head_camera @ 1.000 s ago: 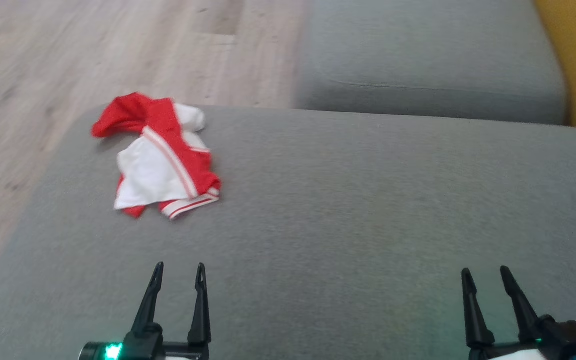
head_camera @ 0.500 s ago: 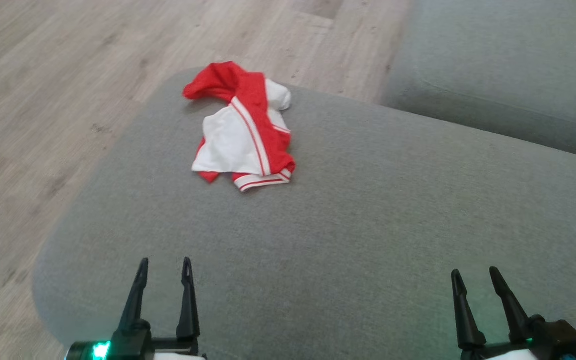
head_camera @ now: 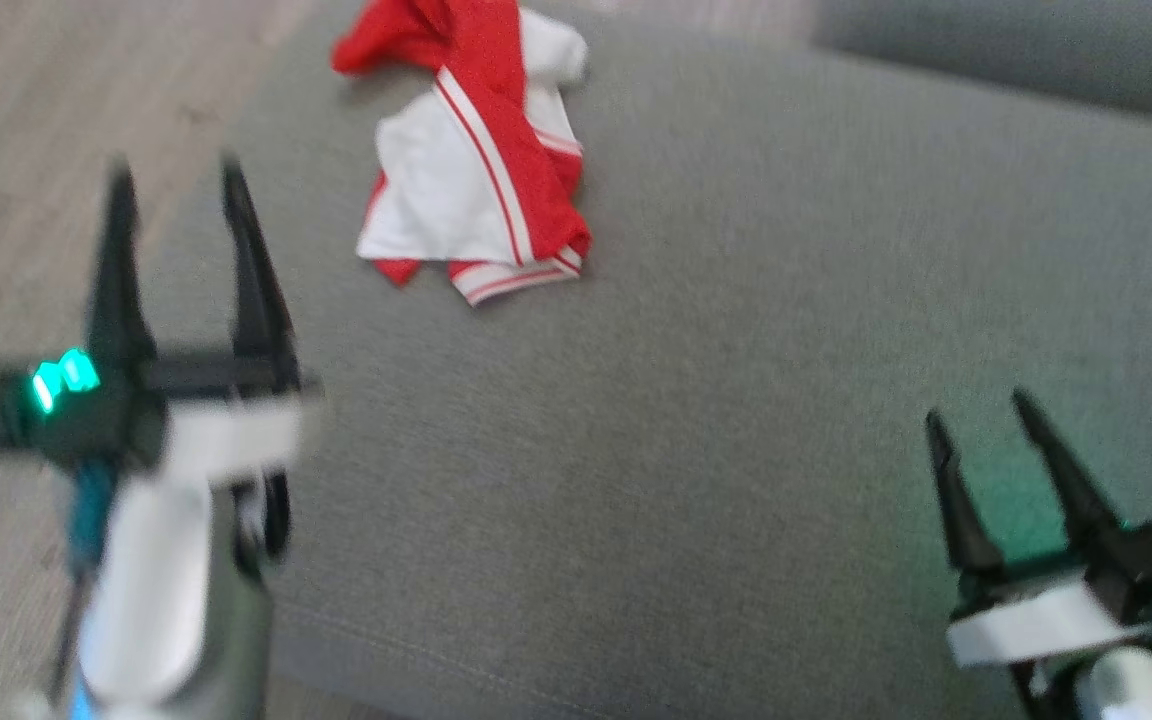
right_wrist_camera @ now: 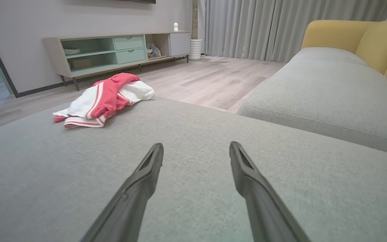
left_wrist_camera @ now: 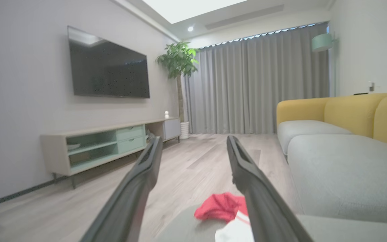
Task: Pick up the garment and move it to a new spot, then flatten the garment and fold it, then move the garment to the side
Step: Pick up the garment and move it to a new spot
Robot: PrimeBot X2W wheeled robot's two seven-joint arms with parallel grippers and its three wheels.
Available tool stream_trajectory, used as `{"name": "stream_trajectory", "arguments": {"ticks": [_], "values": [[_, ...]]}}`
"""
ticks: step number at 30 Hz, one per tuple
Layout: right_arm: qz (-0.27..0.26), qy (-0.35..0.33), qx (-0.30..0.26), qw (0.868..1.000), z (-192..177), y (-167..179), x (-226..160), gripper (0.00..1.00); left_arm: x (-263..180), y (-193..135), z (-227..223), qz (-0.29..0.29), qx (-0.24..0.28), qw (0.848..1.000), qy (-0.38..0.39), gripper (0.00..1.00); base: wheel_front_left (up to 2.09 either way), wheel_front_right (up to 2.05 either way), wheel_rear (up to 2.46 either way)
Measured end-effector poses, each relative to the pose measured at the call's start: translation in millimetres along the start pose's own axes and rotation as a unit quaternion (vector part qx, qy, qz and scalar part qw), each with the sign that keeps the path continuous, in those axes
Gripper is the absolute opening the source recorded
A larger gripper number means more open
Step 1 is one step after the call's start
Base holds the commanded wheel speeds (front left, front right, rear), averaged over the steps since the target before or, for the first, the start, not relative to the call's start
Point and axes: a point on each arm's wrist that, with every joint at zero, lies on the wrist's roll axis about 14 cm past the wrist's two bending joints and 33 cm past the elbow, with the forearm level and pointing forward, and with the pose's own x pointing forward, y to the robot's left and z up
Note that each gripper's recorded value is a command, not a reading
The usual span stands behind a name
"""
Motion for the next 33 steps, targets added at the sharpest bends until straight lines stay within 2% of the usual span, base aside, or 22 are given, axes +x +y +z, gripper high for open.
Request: {"name": "stream_trajectory", "arguments": {"ticks": [2,5,8,12,16,21,23,24,28,33], "values": [[0.000,-0.002,-0.010,1.000,-3.8,-13.7,11.5,1.00,35.5,-12.4,7.0,-0.021,0.007,1.000,-0.022,1.00,0.00,0.00,0.00],[-0.001,0.013,-0.021,1.000,-21.7,-32.7,19.9,1.00,80.4,-39.5,-9.4,-0.061,0.011,0.998,-0.014,1.00,0.00,0.00,0.00],[-0.004,0.031,-0.027,0.999,-41.2,-49.3,23.3,1.00,112.1,-65.2,-57.6,-0.100,0.004,0.994,0.048,1.00,0.00,0.00,0.00],[-0.006,0.042,-0.040,0.998,-58.2,-66.9,27.7,1.00,141.8,-94.7,-122.8,-0.133,-0.015,0.978,0.161,1.00,0.00,0.00,0.00],[-0.011,0.029,-0.045,0.998,-60.6,-80.4,32.9,1.00,151.5,-123.1,-179.1,-0.158,-0.009,0.949,0.271,1.00,0.00,0.00,0.00],[-0.021,0.022,-0.049,0.998,-62.8,-93.2,34.5,1.00,102.7,-133.5,-263.2,-0.171,0.021,0.881,0.440,1.00,0.00,0.00,0.00],[-0.029,0.020,-0.050,0.998,-62.4,-98.4,34.6,1.00,104.9,-133.5,-271.3,-0.175,0.040,0.878,0.444,1.00,0.00,0.00,0.00],[-0.032,0.018,-0.050,0.998,-61.8,-100.2,34.5,1.00,109.4,-133.8,-272.4,-0.179,0.049,0.878,0.441,0.00,0.00,0.00,0.00],[-0.044,0.015,-0.046,0.998,-57.5,-102.4,34.0,1.00,121.7,-138.0,-264.9,-0.201,0.073,0.894,0.394,0.00,0.00,0.00,0.00],[-0.059,0.014,-0.039,0.997,-44.8,-96.9,26.2,1.00,147.7,-132.7,-217.2,-0.217,0.097,0.924,0.300,0.00,0.00,0.00,0.00]]}}
